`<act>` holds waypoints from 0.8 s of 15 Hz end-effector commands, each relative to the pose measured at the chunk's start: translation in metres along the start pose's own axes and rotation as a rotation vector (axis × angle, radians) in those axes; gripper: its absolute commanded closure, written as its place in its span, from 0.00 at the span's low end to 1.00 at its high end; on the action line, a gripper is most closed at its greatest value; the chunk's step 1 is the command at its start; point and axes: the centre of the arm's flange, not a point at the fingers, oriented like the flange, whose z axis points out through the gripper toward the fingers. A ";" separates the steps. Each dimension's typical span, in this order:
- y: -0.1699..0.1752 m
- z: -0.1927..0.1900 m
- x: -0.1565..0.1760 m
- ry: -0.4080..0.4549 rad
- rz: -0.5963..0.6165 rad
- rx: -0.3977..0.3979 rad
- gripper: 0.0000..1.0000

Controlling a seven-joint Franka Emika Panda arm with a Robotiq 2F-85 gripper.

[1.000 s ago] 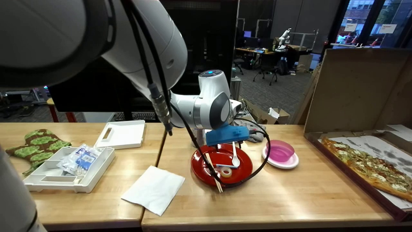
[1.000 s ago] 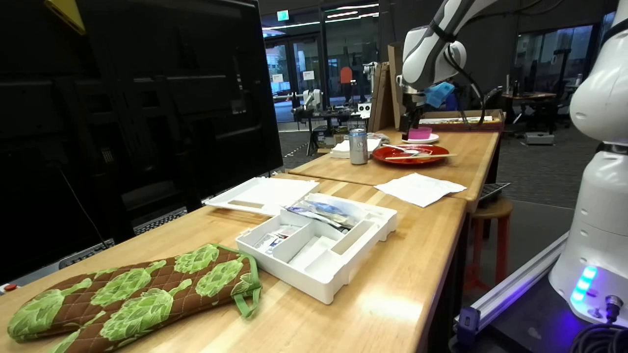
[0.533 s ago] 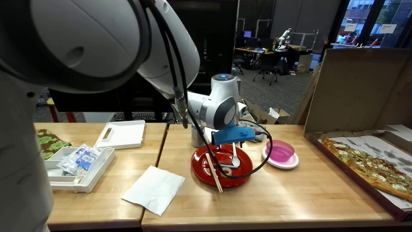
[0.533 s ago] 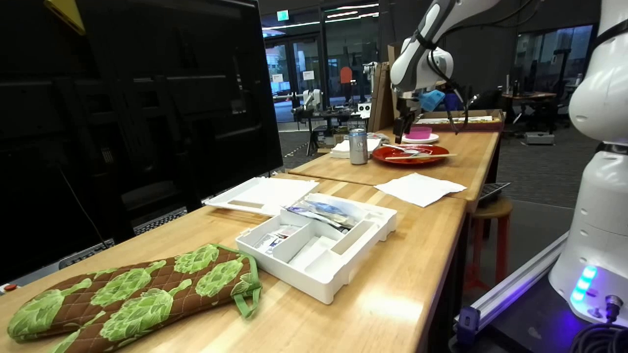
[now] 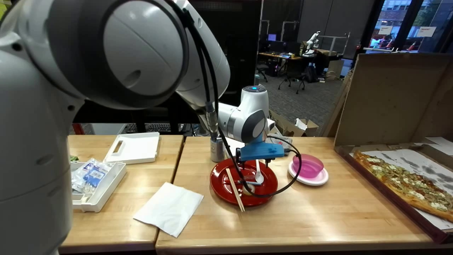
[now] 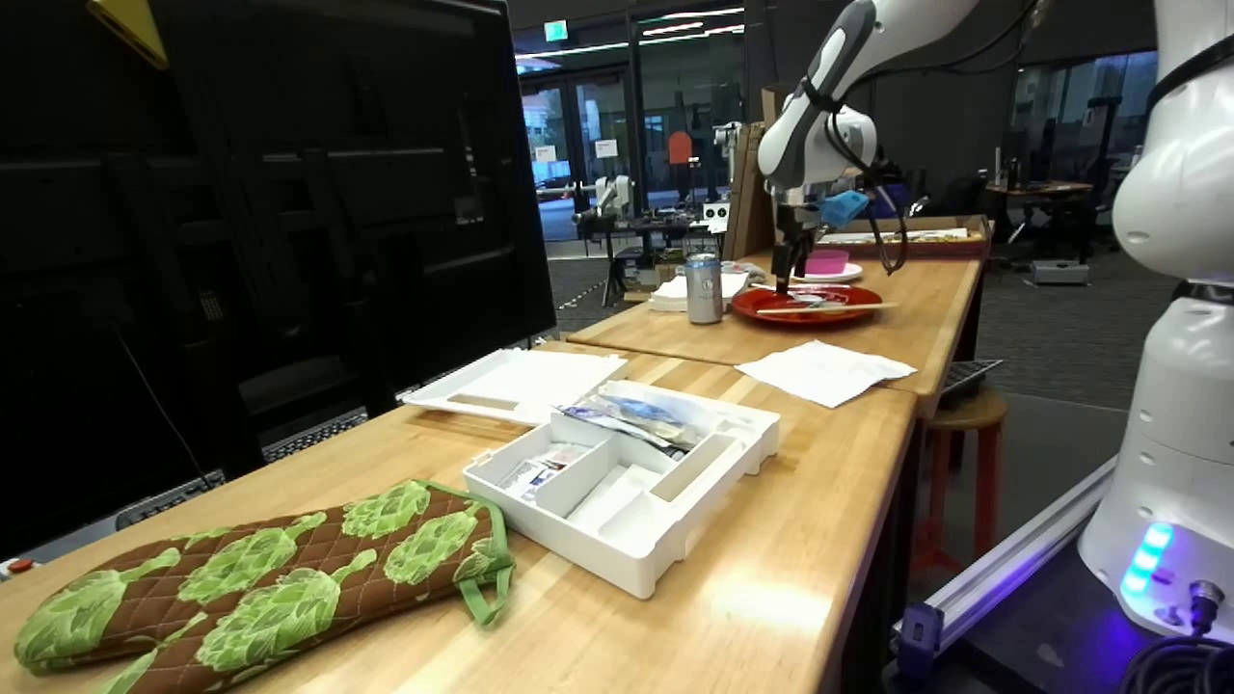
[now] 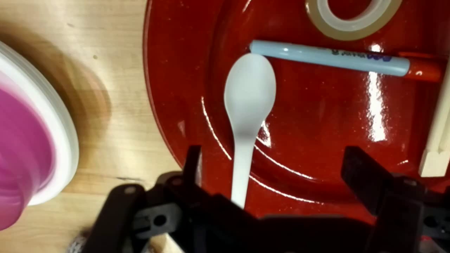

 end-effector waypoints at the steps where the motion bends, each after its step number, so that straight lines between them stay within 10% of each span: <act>1: 0.009 0.007 0.003 -0.029 -0.017 0.039 0.00; 12: 0.018 0.013 0.009 -0.088 -0.027 0.082 0.01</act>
